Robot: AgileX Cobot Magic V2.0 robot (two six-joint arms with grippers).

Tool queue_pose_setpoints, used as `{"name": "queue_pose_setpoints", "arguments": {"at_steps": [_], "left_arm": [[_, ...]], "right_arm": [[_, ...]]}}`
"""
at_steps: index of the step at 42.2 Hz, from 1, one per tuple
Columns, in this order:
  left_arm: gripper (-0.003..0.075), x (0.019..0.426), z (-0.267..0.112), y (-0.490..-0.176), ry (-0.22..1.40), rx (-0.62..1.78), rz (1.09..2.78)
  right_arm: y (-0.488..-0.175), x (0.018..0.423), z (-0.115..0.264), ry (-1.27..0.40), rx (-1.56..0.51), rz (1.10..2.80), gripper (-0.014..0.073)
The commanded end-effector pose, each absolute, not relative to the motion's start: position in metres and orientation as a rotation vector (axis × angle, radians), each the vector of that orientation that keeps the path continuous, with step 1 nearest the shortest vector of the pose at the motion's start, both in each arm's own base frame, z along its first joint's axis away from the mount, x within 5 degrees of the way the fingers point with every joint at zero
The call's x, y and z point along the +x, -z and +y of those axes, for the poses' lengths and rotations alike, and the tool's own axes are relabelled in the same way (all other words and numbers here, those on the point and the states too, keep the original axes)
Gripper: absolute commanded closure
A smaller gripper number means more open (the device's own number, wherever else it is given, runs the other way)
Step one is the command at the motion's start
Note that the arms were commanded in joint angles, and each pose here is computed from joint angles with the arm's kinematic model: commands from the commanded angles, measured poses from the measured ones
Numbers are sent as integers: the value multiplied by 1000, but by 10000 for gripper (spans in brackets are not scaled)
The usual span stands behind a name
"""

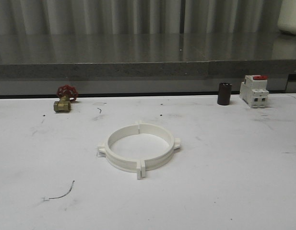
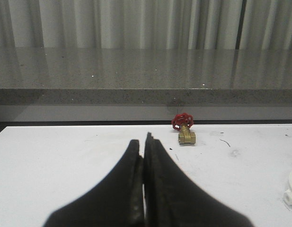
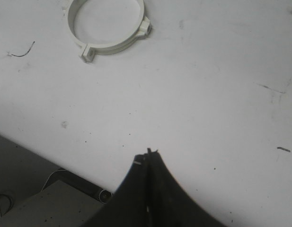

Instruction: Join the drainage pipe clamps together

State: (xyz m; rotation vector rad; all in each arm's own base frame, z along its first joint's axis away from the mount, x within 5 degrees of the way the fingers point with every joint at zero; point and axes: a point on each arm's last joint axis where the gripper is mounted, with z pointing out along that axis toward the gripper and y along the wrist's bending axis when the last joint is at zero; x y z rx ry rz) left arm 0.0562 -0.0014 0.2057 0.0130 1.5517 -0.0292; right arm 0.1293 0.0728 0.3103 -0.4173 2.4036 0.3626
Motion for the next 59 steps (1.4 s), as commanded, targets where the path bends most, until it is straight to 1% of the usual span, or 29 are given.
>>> {"name": "queue_pose_setpoints", "arguments": {"at_steps": [1, 24, 28, 31, 32, 35, 38, 41, 43, 52, 59], "left_arm": [[741, 56, -2, -206, 36, 26, 1476], [741, 56, -2, -206, 36, 26, 1476], [741, 56, -2, -206, 36, 26, 1476], [741, 56, -2, -206, 36, 26, 1476], [741, 56, -2, -206, 36, 26, 1476], [741, 56, -2, -206, 36, 26, 1478], [741, 56, -2, -206, 36, 26, 1478], [741, 56, -2, -206, 36, 26, 1478], [741, 56, -2, -206, 36, 26, 1478], [741, 56, -2, -206, 36, 26, 1478], [741, 56, -2, -206, 36, 26, 1478]], "right_arm": [[-322, 131, 74, -378, -418, 2324, 662], [-322, 131, 75, -380, -425, 2327, 662], [-326, 123, 68, -373, -408, 2289, 662], [-327, 117, 58, -374, -338, 2240, 661], [-328, 113, 54, -391, -290, 2190, 656], [-323, 105, 45, -403, -218, 2111, 656], [-316, 93, 37, -353, -247, 2014, 656], [-305, 80, 29, -255, -308, 1918, 656], [-298, 75, 25, -195, -305, 1856, 656], [-264, 54, 11, -79, -153, 1680, 662], [-241, 50, 7, -43, -104, 1557, 662]]}}
